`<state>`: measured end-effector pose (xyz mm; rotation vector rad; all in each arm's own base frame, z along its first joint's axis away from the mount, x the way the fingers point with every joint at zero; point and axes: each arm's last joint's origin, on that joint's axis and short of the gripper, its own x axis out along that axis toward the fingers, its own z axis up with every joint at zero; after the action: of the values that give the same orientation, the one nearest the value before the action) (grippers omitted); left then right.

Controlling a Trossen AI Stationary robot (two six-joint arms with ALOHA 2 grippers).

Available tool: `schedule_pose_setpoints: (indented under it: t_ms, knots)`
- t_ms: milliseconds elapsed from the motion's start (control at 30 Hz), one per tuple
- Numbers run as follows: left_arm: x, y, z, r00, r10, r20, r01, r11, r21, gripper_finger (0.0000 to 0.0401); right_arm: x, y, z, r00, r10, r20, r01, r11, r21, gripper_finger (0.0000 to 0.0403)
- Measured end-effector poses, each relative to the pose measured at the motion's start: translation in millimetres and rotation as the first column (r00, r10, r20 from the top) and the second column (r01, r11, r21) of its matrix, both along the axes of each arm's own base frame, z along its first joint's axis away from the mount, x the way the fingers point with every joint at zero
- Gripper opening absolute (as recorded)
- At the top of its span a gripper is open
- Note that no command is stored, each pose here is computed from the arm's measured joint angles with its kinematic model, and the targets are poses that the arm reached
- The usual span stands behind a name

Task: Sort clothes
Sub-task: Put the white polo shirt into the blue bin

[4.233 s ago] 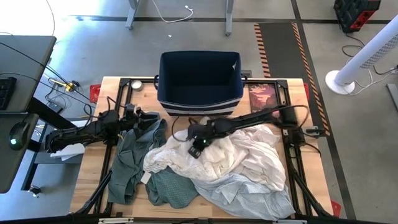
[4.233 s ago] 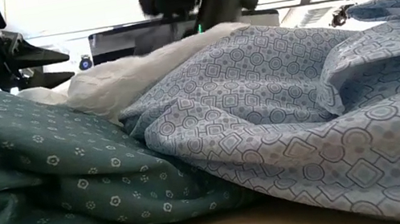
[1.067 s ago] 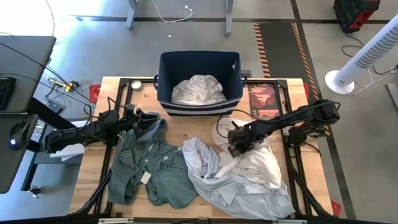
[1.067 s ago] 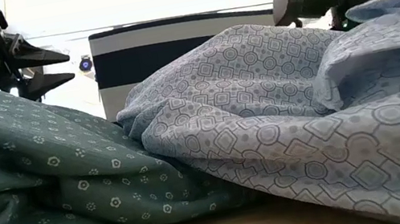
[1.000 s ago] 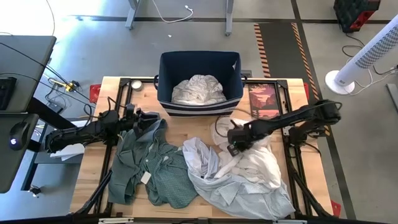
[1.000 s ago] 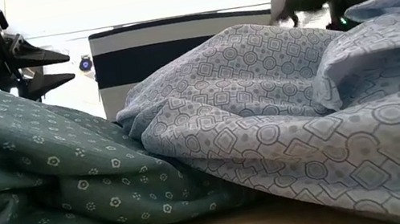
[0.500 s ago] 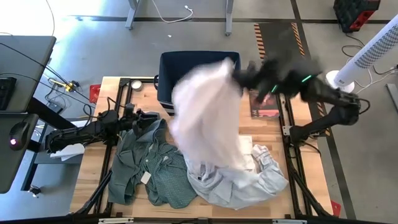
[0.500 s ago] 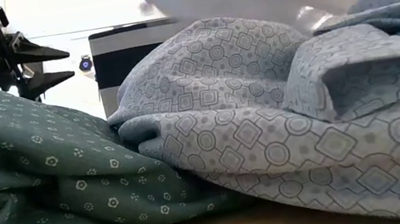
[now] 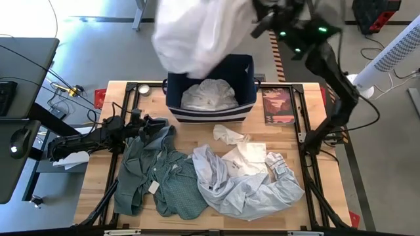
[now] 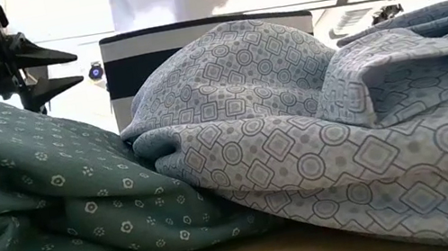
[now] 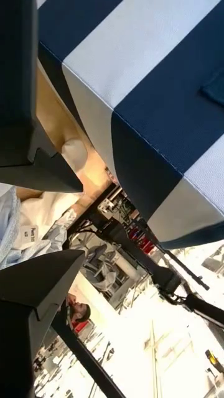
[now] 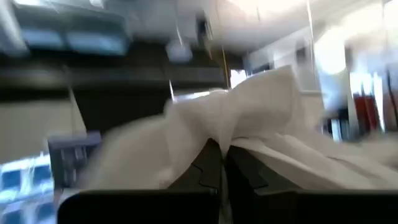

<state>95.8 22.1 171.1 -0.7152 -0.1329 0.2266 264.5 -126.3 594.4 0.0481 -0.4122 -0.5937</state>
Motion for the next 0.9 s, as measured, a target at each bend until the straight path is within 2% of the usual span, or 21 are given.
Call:
schedule_pose_setpoints:
  t_ms: [100,233,367,500,600,667,733,767,900]
  knots:
    - [0.0,0.0,-0.3,1.000,0.000,-0.003,0.000,1.000,-0.001,0.0157,20.8,-18.2,-33.8,0.984,0.050,-0.168,-0.020,0.985,0.172,0.0001]
    - [0.0,0.0,-0.3,1.000,0.000,-0.003,0.000,1.000,0.000,0.0157,43.3,-30.9,-82.3,0.903,0.100,-0.418,0.048,0.943,0.329,0.0001]
    - [0.0,0.0,-0.4,1.000,0.000,-0.004,0.000,1.000,0.000,0.0157,65.1,-29.2,-122.6,0.832,0.211,-0.513,0.054,0.890,0.453,0.0001]
    - [0.0,0.0,-0.5,1.000,0.000,-0.005,0.000,1.000,0.000,0.0157,95.0,-24.7,-179.5,0.700,0.364,-0.615,0.015,0.853,0.522,0.0001]
    - [0.0,0.0,-0.4,1.000,0.000,-0.005,0.000,1.000,0.000,0.0157,107.6,-23.8,-229.0,0.611,0.452,-0.650,0.062,0.791,0.609,0.0002]
    - [0.0,0.0,-0.5,1.000,-0.001,-0.005,0.001,1.000,0.000,0.0157,109.3,-25.5,-256.2,0.607,0.477,-0.635,0.145,0.720,0.679,0.0007]
    - [0.0,0.0,-0.5,1.000,0.000,-0.006,0.000,1.000,0.000,0.0157,107.2,-28.6,-275.6,0.638,0.469,-0.610,0.235,0.637,0.735,0.0013]
    - [0.0,0.0,-0.5,1.000,-0.001,-0.005,0.001,1.000,0.000,0.0157,106.0,-30.2,-282.0,0.649,0.468,-0.600,0.256,0.608,0.752,0.0019]
    - [0.0,0.0,-0.5,1.000,0.000,-0.006,0.000,1.000,0.000,0.0157,101.4,-38.4,-275.3,0.667,0.507,-0.545,0.217,0.568,0.794,0.0061]
